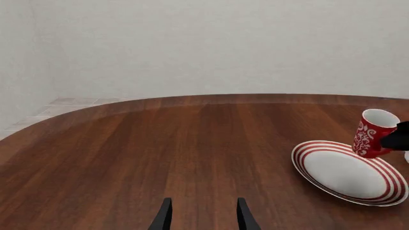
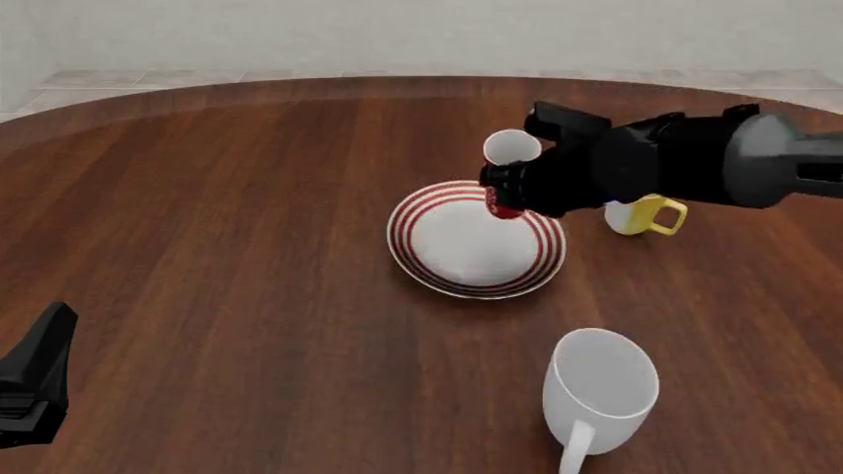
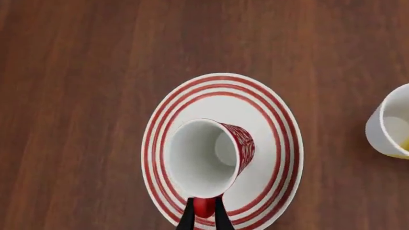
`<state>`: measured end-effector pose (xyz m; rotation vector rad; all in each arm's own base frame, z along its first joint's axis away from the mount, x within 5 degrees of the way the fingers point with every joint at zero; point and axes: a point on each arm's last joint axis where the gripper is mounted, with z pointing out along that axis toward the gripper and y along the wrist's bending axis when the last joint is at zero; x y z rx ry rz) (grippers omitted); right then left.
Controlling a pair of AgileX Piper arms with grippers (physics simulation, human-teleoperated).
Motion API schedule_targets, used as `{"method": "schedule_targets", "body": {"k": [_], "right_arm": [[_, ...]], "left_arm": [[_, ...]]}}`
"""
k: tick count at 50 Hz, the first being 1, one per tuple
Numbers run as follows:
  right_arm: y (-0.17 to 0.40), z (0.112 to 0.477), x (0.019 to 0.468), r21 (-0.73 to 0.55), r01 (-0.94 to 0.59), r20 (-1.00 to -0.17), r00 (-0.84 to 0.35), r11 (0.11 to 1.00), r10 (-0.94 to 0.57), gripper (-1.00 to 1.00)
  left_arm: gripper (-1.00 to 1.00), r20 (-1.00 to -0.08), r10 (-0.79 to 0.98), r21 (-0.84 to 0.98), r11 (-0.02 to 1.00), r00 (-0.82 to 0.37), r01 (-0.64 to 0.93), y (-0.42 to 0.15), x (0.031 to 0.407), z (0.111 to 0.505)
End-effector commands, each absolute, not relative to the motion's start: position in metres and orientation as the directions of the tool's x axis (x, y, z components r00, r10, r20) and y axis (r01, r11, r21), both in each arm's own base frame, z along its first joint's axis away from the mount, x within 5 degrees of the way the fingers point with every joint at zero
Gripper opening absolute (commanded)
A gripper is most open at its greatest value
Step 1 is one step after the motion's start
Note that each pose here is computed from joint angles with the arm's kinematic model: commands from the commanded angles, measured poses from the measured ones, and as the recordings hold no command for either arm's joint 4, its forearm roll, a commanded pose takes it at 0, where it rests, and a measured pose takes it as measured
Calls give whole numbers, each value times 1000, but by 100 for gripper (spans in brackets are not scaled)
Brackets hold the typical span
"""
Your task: Pick up the red mug and put it on the plate
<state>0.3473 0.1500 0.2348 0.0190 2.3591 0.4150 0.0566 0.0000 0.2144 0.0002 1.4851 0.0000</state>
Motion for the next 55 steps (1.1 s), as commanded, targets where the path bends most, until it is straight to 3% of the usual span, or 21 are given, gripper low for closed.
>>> {"method": "schedule_targets", "body": {"k": [1, 55], "right_arm": [[158, 227, 355, 304, -106, -659, -741, 947, 129, -100], [178, 195, 360, 292, -123, -621, -779, 948, 90, -100]], "left_arm": [[100, -996, 0, 0, 1000, 86, 0, 0, 57, 214], [100, -996, 0, 0, 1000, 86, 0, 0, 57, 214]]}}
